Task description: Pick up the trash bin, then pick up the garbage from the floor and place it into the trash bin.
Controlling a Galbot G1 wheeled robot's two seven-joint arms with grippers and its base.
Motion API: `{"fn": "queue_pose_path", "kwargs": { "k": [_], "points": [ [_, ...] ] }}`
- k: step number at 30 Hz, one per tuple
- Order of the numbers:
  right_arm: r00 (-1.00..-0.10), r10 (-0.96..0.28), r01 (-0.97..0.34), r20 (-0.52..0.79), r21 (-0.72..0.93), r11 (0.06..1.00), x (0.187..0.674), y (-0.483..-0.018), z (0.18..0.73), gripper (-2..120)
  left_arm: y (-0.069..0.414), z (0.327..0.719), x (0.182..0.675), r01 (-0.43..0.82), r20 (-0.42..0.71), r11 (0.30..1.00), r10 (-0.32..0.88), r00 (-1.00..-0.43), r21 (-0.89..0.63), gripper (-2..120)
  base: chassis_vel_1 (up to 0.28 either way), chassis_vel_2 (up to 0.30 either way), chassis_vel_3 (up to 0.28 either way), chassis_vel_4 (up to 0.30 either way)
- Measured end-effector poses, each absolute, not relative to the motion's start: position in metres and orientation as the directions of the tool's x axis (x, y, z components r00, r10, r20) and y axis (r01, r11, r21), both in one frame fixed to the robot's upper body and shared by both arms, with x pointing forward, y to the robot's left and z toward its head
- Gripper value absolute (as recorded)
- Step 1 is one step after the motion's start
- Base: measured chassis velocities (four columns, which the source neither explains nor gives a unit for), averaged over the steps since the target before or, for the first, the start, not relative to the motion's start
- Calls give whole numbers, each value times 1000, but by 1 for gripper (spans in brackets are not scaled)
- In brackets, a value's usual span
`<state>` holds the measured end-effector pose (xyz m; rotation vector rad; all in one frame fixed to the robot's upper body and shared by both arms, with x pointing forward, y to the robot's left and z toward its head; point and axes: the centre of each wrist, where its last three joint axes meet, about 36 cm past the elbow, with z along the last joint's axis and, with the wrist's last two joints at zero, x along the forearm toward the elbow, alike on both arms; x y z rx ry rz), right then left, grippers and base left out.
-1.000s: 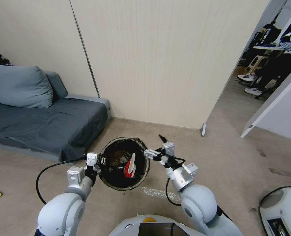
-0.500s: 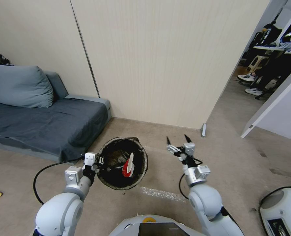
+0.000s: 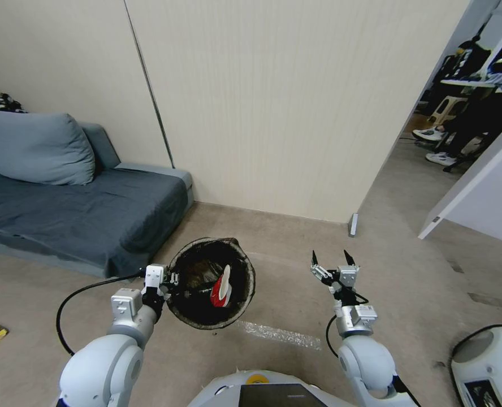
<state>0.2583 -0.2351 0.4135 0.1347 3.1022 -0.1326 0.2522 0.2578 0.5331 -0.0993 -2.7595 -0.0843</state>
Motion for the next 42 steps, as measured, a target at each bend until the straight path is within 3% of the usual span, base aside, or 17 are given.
{"fn": "queue_pose_path", "kwargs": {
  "k": [42],
  "points": [
    [-989, 139, 141, -41, -42, 989, 241, -236, 408, 100, 255, 527, 245, 66, 402, 997, 42, -915, 47, 1, 113, 114, 111, 114]
  ]
}}
